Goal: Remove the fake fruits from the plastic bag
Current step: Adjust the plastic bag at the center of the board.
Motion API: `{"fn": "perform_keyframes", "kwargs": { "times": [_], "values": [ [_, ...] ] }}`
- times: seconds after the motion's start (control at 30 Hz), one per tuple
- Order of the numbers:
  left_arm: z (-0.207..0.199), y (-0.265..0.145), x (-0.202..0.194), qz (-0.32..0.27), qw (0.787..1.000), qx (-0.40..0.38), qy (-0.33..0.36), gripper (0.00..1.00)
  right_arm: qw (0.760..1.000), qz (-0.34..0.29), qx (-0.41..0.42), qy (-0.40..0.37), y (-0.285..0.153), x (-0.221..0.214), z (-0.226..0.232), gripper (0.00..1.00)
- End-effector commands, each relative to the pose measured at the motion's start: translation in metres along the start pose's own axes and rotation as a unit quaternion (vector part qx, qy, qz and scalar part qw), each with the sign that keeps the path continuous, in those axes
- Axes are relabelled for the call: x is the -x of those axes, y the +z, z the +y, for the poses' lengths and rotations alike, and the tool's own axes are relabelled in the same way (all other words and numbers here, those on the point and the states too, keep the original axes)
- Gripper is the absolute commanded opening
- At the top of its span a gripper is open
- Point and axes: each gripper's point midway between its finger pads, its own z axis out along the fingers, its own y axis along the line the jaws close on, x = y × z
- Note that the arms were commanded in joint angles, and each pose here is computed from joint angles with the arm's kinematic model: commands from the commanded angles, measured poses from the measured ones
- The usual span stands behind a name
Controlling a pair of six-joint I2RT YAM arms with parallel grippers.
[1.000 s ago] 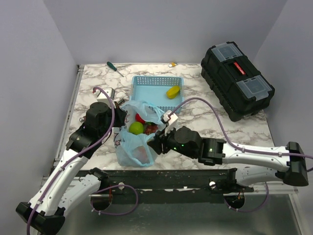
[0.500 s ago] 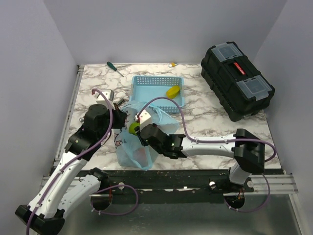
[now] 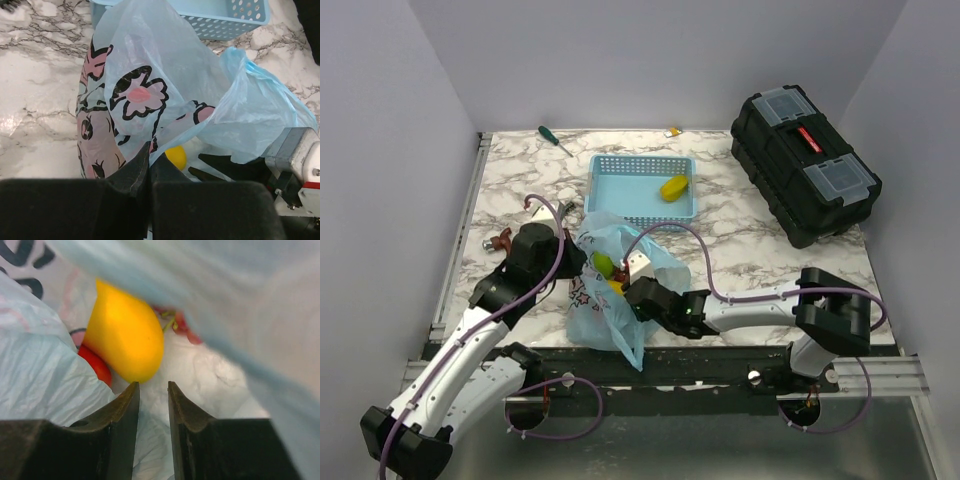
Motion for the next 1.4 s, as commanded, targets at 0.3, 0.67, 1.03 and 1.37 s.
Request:
{"fn": "perform_keyframes", "kwargs": {
  "times": [0.3, 0.67, 1.03, 1.37],
  "values": [
    [-0.009, -0.014, 0.0, -0.001, 1.0, -0.03, -0.007, 0.0, 0.994, -0.037, 0.063, 0.079, -0.027, 0.048, 0.028, 0.47],
    [-0.056, -0.038, 0.052, -0.049, 0.993, -0.11, 0.009, 0.0, 0.992, -0.041, 0.063, 0.103, -0.016, 0.072, 0.022, 0.6],
    [-0.08, -0.034, 0.085, -0.062, 0.989, -0.134, 0.018, 0.0, 0.989, -0.007, 0.103, 0.11, -0.004, 0.073, 0.031, 0.66],
    [-0.059, -0.039, 0.038, -0.02, 0.992, -0.125, 0.002, 0.0, 0.978, 0.063, 0.189, 0.062, -0.007, 0.041, 0.06, 0.85]
  ]
}}
